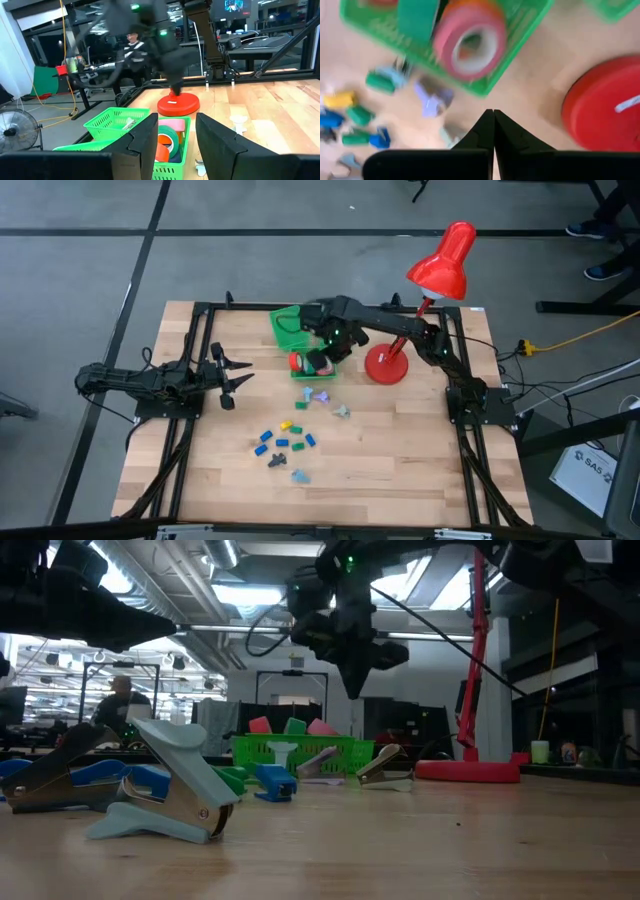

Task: Pick and place Stapler, Stapler remover, tape
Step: Put the gray staple remover into the right green bin

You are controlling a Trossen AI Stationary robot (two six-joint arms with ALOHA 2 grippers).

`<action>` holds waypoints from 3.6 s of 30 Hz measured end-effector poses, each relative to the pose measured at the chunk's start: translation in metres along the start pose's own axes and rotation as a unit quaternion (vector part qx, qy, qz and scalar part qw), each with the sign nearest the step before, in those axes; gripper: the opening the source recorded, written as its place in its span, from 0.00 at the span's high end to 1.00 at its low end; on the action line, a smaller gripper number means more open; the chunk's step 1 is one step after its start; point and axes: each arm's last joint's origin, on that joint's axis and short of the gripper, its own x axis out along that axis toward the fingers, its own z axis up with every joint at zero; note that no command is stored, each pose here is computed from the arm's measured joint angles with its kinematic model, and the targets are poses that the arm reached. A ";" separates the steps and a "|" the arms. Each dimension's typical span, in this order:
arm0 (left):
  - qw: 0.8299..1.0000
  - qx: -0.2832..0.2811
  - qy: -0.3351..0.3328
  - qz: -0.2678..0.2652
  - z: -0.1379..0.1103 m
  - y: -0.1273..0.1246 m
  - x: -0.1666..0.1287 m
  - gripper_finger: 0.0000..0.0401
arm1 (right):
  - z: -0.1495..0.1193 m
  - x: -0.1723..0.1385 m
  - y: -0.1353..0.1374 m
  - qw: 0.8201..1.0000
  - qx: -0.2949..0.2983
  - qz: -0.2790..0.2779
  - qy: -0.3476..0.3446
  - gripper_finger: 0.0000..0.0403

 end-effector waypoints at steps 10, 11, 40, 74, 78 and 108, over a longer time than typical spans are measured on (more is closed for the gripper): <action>1.000 0.000 0.000 0.000 0.000 0.000 0.000 0.68 | -0.068 0.013 0.061 0.994 -0.104 -0.015 0.016 0.99; 1.000 0.000 0.000 0.000 0.000 0.000 0.000 0.68 | -0.075 0.015 0.067 0.993 -0.119 -0.016 0.017 0.99; 1.000 0.000 0.000 0.000 0.000 0.000 0.000 0.68 | -0.137 0.026 0.125 0.972 -0.221 0.021 -0.076 0.94; 1.000 0.000 0.000 0.000 0.000 0.000 0.000 0.68 | -0.135 0.077 0.112 0.975 -0.216 -0.040 -0.038 0.94; 1.000 0.000 0.000 0.000 0.000 0.000 0.000 0.68 | -0.137 0.088 0.109 0.965 -0.261 -0.033 0.005 0.94; 1.000 0.000 0.000 0.000 0.000 0.000 0.000 0.68 | -0.127 0.091 0.125 0.948 -0.311 0.037 -0.066 0.94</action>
